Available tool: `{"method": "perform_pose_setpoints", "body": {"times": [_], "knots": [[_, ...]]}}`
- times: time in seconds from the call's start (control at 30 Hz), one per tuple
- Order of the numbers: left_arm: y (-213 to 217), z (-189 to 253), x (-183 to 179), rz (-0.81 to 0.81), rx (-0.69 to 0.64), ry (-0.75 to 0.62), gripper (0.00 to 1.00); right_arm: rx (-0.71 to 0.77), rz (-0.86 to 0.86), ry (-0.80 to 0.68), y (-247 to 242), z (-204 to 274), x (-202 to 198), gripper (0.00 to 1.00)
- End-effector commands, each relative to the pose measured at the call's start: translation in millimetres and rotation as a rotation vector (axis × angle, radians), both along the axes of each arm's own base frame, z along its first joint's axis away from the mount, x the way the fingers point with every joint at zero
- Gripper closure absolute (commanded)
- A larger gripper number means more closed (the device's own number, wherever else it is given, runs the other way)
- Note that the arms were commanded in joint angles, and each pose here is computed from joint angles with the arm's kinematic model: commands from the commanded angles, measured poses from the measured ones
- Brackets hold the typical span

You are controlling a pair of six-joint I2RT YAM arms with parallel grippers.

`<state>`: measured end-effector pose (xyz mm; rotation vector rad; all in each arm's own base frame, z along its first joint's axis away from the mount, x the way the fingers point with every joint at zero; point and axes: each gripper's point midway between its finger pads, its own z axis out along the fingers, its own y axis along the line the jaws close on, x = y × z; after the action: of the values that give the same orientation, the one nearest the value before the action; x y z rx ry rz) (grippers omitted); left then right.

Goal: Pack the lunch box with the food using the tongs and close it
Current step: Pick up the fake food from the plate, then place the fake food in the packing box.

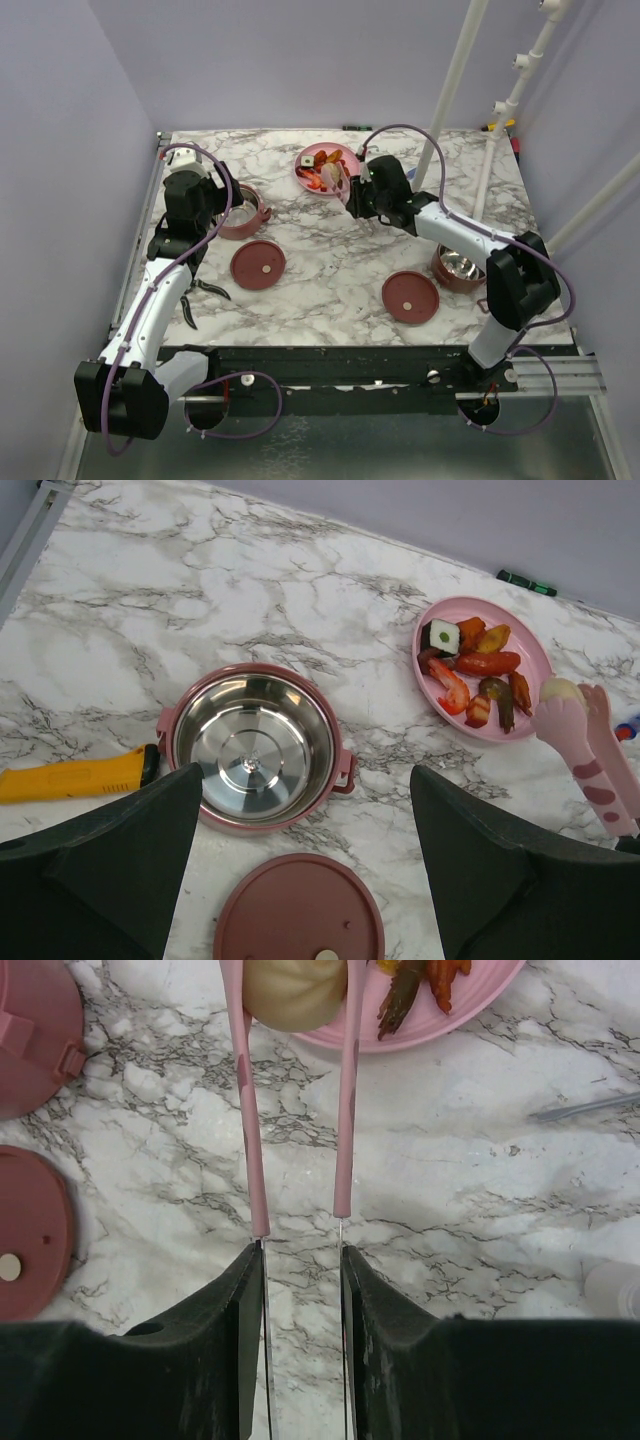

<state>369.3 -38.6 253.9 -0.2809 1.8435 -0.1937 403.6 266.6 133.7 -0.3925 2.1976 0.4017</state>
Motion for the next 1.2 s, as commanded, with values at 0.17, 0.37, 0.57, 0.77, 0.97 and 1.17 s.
{"method": "perform_pose_setpoints", "body": {"times": [0.17, 0.37, 0.57, 0.77, 0.97, 1.17], "knots": [[2.6, 6.3, -3.0, 0.006, 0.015, -0.029, 0.14, 0.018, 0.130, -0.033, 9.9, 29.5, -39.0, 0.68], [24.8, 12.4, -6.8, 0.089, 0.073, -0.038, 0.13, 0.053, 0.252, -0.064, 55.1, 43.9, -63.0, 0.68], [44.7, 20.3, -13.2, 0.159, 0.075, -0.065, 0.12, 0.105, 0.395, -0.060, 123.0, 41.0, -78.9, 0.68], [37.4, 17.4, -10.3, 0.135, 0.035, -0.070, 0.12, 0.123, 0.479, -0.058, 177.3, 35.4, -81.4, 0.68], [35.1, 17.1, -9.8, 0.125, 0.026, -0.075, 0.12, 0.130, 0.486, -0.055, 201.2, 24.5, -69.1, 0.68], [34.5, 18.3, -10.1, 0.122, 0.023, -0.079, 0.12, 0.094, 0.476, -0.038, 208.6, 7.2, -59.4, 0.59]]}}
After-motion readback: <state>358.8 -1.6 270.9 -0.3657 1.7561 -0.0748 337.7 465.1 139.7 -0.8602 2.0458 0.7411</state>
